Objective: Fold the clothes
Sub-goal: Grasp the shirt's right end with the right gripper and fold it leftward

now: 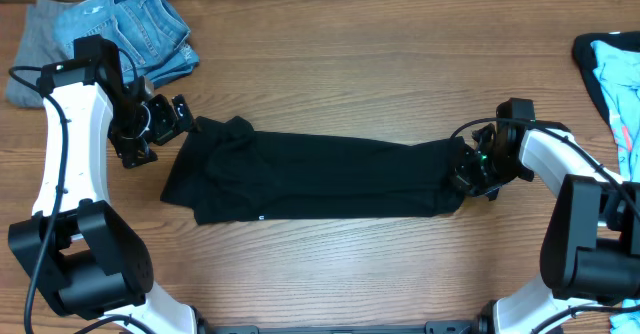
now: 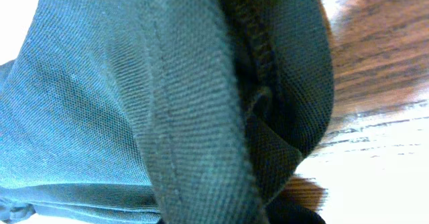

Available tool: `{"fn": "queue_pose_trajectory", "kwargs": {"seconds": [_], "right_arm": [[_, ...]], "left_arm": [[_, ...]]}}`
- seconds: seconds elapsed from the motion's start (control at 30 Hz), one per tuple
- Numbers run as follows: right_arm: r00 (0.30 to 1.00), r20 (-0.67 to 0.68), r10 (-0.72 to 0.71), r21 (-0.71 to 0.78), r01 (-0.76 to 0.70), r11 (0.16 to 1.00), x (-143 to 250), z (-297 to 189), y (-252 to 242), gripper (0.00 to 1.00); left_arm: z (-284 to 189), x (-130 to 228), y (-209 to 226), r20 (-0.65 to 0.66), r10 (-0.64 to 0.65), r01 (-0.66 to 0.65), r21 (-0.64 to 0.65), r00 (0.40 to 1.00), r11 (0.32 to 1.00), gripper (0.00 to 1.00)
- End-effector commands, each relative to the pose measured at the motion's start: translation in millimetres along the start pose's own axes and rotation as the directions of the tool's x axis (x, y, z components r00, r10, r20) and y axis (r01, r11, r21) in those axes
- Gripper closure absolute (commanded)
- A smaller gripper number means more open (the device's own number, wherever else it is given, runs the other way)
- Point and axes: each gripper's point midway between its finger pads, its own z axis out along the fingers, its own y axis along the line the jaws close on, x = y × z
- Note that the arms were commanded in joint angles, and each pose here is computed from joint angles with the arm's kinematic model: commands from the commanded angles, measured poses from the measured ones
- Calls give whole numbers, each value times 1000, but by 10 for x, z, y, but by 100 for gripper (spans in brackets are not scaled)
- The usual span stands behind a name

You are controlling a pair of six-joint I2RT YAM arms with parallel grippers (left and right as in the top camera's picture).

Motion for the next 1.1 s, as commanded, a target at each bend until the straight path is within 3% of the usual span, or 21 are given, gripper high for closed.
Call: {"fn": "queue_pose_trajectory", "kwargs": {"seconds": [0.0,0.13,0.43,0.63,1.07], "right_arm": [[997,20,81,77,-82,994,-35,18,-184,96],[971,79,225,197,-237,951,-122,-186,-487,96],[954,169,248,192,-279,941,-201,-712,-267,96],[974,205,92,174,-129,976,-38,-806,189,96],[972,107,-211,209,185,960,493,-414,912,96]], "left_arm": [[6,14,-31,-8,1,-1,10,1000,1000,0],[15,42,-34,-18,2,-2,8,1000,1000,0],[29,61,-76,-22,14,-14,7,1000,1000,0],[45,80,-125,-26,30,-30,7,999,1000,0],[68,109,-202,-29,55,-55,7,998,998,0]]}}
